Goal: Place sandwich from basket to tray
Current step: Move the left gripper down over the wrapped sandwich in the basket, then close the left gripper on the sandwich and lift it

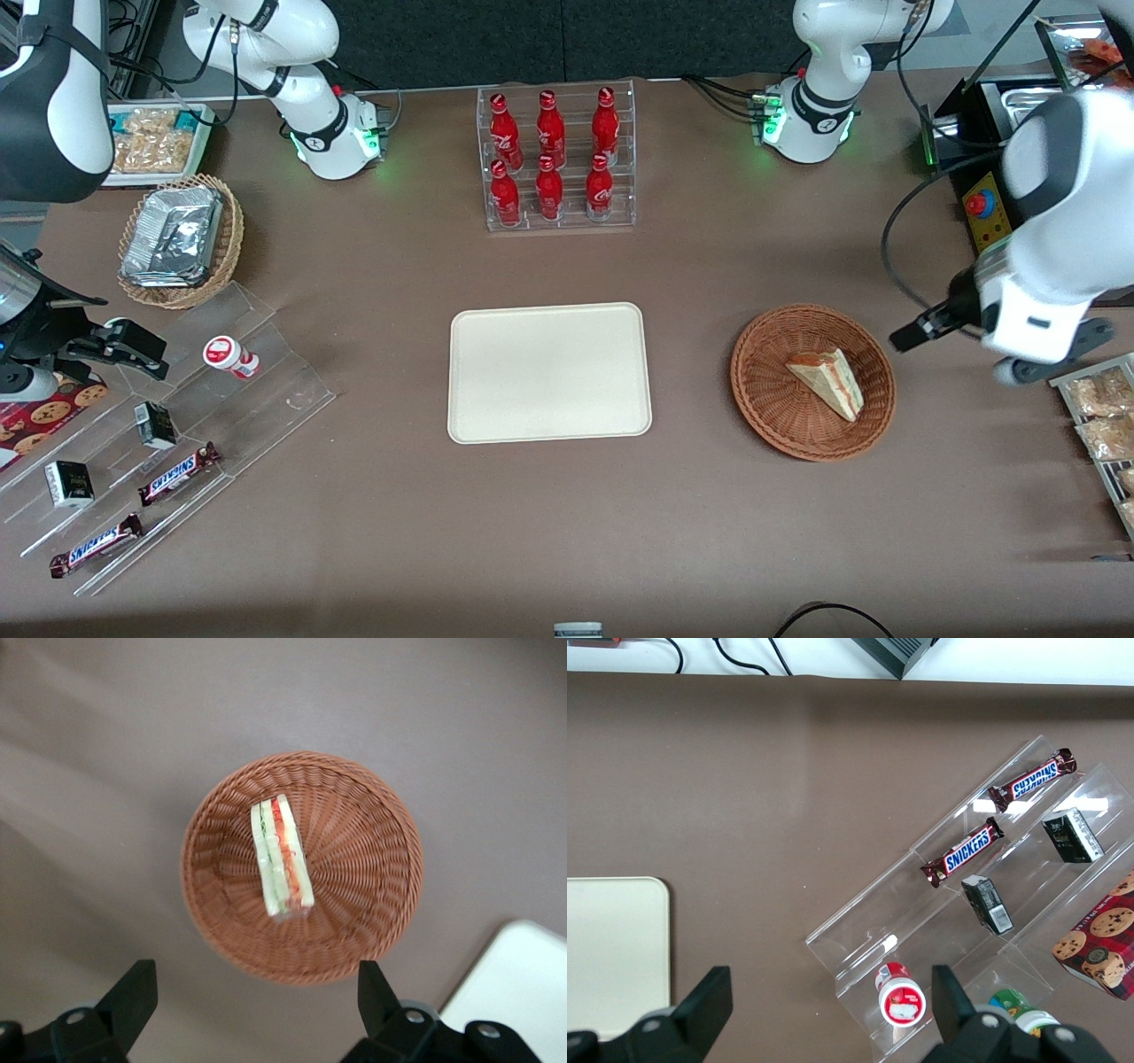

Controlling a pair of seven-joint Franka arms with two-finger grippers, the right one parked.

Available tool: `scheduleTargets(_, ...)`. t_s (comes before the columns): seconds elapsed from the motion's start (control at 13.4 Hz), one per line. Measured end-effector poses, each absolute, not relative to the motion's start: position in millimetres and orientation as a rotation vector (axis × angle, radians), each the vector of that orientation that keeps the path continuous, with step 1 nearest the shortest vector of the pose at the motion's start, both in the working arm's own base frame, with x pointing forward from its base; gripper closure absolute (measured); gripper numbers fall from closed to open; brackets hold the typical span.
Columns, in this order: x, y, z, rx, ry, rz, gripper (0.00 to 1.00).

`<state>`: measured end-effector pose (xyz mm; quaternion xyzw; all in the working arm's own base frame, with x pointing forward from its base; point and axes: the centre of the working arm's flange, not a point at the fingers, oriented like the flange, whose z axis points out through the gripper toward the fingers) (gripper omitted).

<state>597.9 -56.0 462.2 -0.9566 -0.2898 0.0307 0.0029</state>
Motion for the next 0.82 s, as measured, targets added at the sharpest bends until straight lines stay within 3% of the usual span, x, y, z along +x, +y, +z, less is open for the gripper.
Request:
scheduleTargets(0.22,588.0,-59.9,394.1,-2.926,-1.127,0.091,0.0)
scheduleTargets(0.82,571.7,-60.7,252.7,-2.891,-1.272,0.094,0.0)
